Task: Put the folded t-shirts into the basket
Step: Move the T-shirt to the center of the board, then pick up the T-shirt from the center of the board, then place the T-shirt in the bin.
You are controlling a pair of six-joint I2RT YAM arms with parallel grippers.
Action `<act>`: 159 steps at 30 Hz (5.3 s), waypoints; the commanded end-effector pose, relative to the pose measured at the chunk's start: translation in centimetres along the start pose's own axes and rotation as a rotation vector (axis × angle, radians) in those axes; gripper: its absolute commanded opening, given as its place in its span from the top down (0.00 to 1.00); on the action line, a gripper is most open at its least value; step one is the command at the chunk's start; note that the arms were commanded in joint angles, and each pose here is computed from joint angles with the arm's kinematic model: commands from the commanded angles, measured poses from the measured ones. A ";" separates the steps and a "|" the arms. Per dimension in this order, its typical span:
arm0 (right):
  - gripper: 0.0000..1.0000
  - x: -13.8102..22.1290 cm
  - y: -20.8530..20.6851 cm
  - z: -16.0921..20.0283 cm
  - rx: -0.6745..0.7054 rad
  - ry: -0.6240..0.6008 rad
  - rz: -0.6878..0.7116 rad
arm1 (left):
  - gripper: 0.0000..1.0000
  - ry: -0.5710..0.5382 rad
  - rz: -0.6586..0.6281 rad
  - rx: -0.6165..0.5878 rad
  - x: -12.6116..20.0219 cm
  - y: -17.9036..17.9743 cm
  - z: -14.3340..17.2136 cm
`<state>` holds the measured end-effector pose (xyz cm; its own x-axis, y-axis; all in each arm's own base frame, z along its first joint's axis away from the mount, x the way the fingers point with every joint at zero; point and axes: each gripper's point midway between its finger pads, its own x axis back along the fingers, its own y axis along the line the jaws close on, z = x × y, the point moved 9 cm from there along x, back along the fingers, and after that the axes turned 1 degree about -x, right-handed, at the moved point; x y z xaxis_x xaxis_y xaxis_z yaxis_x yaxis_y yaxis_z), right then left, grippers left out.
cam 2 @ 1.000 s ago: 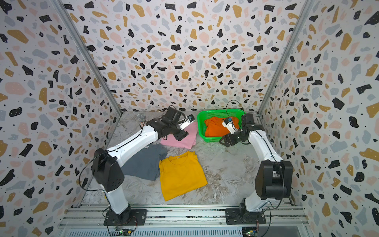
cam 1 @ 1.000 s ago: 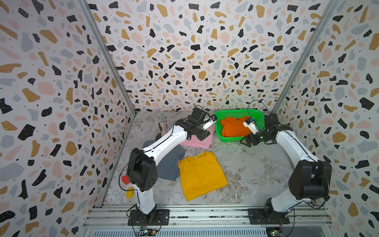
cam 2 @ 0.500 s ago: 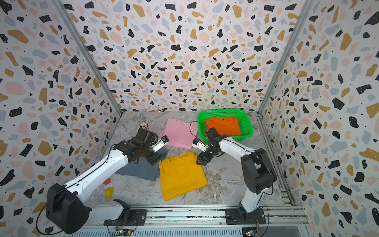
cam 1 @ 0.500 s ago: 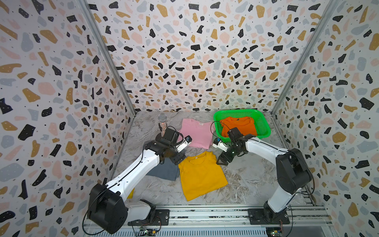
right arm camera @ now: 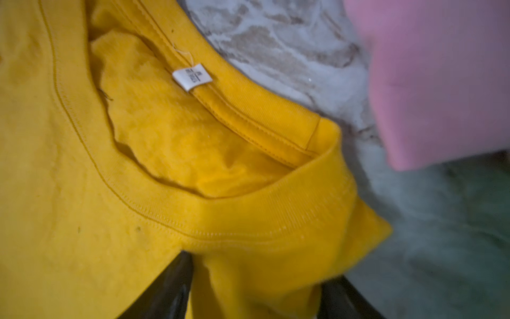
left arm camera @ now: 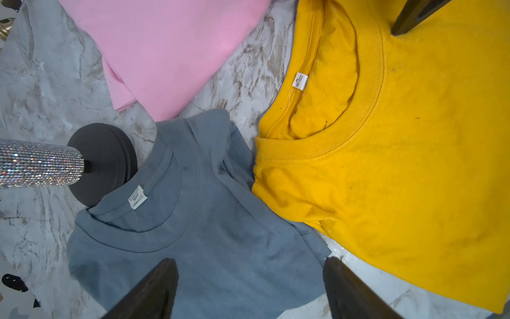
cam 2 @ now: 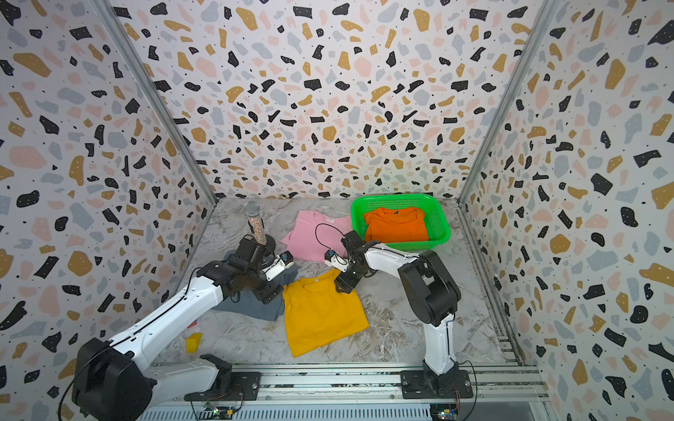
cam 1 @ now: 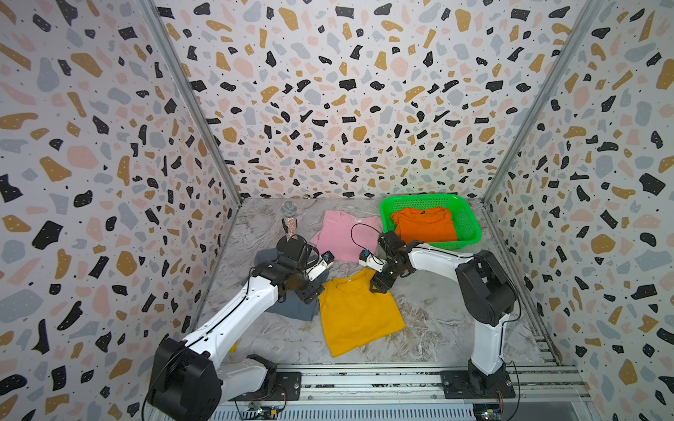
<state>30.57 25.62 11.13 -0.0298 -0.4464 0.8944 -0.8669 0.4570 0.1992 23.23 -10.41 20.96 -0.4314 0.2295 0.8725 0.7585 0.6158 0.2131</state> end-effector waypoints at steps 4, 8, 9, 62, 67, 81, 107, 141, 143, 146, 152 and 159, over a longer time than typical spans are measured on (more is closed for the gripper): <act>0.60 -0.5 0.0 -0.1 0.005 0.035 0.048 | 0.15 -0.041 0.030 -0.005 0.6 -0.3 -0.1; 0.78 0.8 0.2 0.7 0.066 0.070 0.101 | 0.15 -0.064 0.126 -0.015 0.3 -1.1 -0.3; 0.80 1.4 0.3 1.2 0.086 0.079 0.123 | 0.15 -0.078 0.154 -0.017 0.2 -1.3 -0.4; 0.24 8.5 -5.9 12.1 -0.234 0.089 0.194 | 0.84 0.007 0.425 0.278 -16.9 -9.0 -8.5; 0.27 7.0 -5.7 12.5 -0.241 0.114 0.120 | 0.89 0.020 0.426 0.291 -17.1 -9.2 -8.3; 1.00 8.6 -4.3 10.3 -0.167 0.013 0.094 | 1.00 -0.116 0.455 0.305 -14.1 -8.0 -10.6; 1.00 28.9 -9.0 6.6 -0.233 -0.272 0.802 | 1.00 -0.554 0.449 0.183 -5.4 -1.9 -28.8; 1.00 20.7 -30.0 5.2 -0.344 -0.102 1.003 | 1.00 -0.676 0.047 0.026 -21.5 5.0 -34.7; 1.00 20.4 -30.3 5.3 -0.344 -0.096 1.007 | 1.00 -0.681 0.030 0.013 -21.7 5.1 -34.7; 1.00 19.9 -30.9 5.4 -0.343 -0.076 1.010 | 1.00 -0.681 0.003 -0.009 -22.2 5.1 -34.7; 1.00 18.8 -31.8 5.5 -0.344 -0.051 0.994 | 1.00 -0.658 -0.027 -0.024 -23.3 5.2 -34.2; 0.76 18.5 -32.2 5.6 -0.343 -0.021 0.993 | 0.80 -0.619 -0.074 -0.029 -24.1 5.4 -33.7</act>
<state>55.06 0.52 16.48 -0.6476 0.1277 0.7512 -0.3469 0.8283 -0.4399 52.55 -39.84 15.41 -0.5942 0.6633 0.4549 0.7965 0.5639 0.2183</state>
